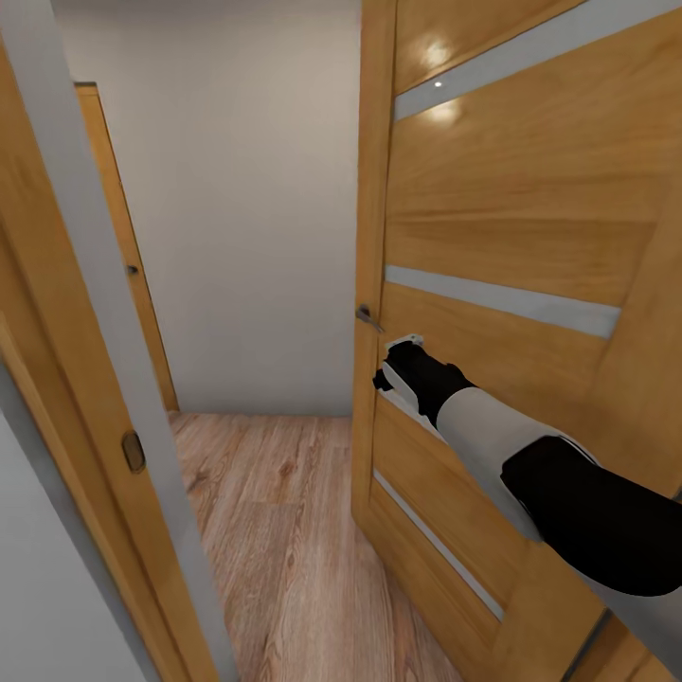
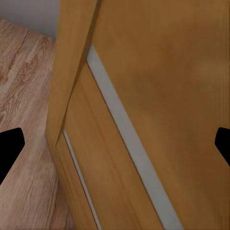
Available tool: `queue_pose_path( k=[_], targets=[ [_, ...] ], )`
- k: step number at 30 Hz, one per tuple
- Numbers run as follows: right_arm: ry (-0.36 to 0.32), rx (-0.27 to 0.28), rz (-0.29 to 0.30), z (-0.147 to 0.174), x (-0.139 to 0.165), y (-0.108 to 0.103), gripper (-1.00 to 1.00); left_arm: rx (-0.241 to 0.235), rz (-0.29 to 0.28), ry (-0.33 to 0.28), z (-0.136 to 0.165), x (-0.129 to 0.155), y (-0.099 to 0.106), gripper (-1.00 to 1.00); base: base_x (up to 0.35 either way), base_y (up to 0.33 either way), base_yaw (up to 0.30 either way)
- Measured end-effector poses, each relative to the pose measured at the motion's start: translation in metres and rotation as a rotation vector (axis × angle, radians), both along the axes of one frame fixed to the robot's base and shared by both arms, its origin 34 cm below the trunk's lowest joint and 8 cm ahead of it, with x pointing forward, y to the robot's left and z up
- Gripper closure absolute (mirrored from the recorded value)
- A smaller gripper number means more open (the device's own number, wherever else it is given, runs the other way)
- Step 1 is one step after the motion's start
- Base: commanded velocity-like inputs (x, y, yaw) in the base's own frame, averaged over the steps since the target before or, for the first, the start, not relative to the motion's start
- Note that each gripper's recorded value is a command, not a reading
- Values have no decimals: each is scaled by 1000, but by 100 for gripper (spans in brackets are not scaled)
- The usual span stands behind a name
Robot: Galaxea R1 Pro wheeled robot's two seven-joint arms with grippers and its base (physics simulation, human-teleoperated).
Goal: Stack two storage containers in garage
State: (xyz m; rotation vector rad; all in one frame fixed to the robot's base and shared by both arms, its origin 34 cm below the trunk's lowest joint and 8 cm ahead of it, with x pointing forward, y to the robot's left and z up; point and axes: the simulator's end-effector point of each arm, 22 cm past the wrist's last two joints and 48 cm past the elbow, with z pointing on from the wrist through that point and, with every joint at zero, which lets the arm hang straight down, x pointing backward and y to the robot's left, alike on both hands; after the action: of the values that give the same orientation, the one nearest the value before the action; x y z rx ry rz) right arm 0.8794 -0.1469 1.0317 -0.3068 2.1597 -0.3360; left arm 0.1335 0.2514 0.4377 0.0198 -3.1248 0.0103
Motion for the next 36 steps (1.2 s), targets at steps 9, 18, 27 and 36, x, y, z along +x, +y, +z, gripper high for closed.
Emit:
queue_pose_path(
  k=[9, 18, 27, 36],
  targets=[
    [1, -3, 0, 0, 0, 0, -100, 0, 0, 0, 0, 0, 0, -100, 279, 0, 0],
    [7, -8, -2, -1, -1, -1, -100, -3, 0, 0, 0, 0, -2, -100, 178, 0, 0],
    [5, -16, -7, -1, -1, -3, -100, -3, 0, 0, 0, 0, -2, -100, 9, 0, 0],
    [0, -18, -8, 2, -1, -2, -100, -3, 0, 0, 0, 0, -2, -100, 67, 0, 0]
  ],
)
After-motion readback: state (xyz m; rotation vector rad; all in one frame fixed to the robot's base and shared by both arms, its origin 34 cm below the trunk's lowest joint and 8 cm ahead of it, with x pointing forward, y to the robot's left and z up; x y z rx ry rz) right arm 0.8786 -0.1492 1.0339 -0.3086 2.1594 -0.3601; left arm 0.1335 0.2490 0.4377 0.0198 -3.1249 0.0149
